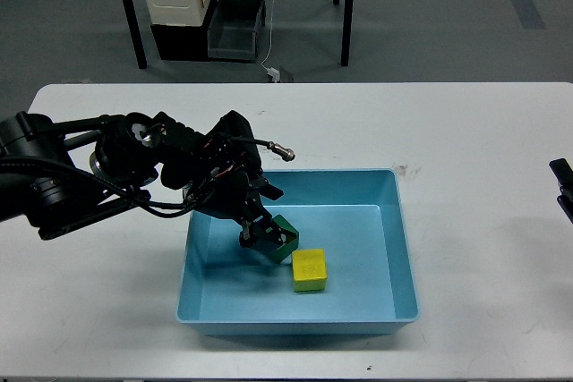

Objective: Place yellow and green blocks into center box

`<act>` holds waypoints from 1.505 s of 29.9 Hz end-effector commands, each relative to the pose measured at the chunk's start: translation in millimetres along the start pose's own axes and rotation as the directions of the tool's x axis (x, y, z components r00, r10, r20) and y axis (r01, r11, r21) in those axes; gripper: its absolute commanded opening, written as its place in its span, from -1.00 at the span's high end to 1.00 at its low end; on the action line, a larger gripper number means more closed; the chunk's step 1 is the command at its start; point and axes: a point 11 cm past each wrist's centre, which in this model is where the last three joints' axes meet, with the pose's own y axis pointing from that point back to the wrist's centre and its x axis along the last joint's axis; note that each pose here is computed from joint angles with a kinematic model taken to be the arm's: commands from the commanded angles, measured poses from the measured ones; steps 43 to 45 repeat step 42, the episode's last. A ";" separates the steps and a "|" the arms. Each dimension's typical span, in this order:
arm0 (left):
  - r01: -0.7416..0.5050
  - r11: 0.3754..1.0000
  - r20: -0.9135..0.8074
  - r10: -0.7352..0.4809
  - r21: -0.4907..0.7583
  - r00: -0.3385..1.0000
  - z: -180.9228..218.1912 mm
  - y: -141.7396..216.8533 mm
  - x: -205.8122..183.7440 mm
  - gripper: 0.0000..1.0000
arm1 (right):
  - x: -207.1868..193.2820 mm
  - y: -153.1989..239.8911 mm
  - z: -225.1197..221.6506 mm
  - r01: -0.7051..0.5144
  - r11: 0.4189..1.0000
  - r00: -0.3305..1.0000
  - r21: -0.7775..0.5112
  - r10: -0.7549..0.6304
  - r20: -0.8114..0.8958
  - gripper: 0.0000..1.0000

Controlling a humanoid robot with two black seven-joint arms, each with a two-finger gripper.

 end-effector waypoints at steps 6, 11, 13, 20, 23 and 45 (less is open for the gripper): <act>-0.600 0.787 -0.622 0.398 -0.147 0.674 7.0 62.4 59.4 -1.00 | -32.8 -36.3 -32.0 -0.011 0.992 0.953 0.122 -0.027 0.303 -1.00; -0.832 0.549 -0.853 0.468 0.078 0.229 -28.3 101.6 18.9 -1.00 | -43.4 -41.8 -32.4 0.009 0.996 0.757 0.090 -0.066 0.650 -1.00; -0.876 0.436 -0.884 0.468 0.206 0.025 -41.7 114.3 1.1 -1.00 | -45.2 -43.0 -30.9 0.005 0.996 0.642 0.084 -0.068 0.764 -1.00; -0.781 0.182 -0.795 0.010 0.597 -0.606 -72.4 134.7 -69.8 -1.00 | -60.3 -27.0 -3.6 -0.032 0.999 0.236 -0.017 0.024 0.971 -1.00; -0.659 0.152 -0.633 -0.188 0.737 -0.751 -79.4 130.6 -103.1 -1.00 | -57.6 -11.9 7.8 -0.087 0.995 0.165 -0.046 0.060 0.985 -1.00; -0.406 0.113 -0.221 -0.693 0.907 -0.687 -37.9 100.6 -165.1 -1.00 | -72.9 32.4 34.4 -0.190 0.978 0.019 -0.088 0.094 0.995 -1.00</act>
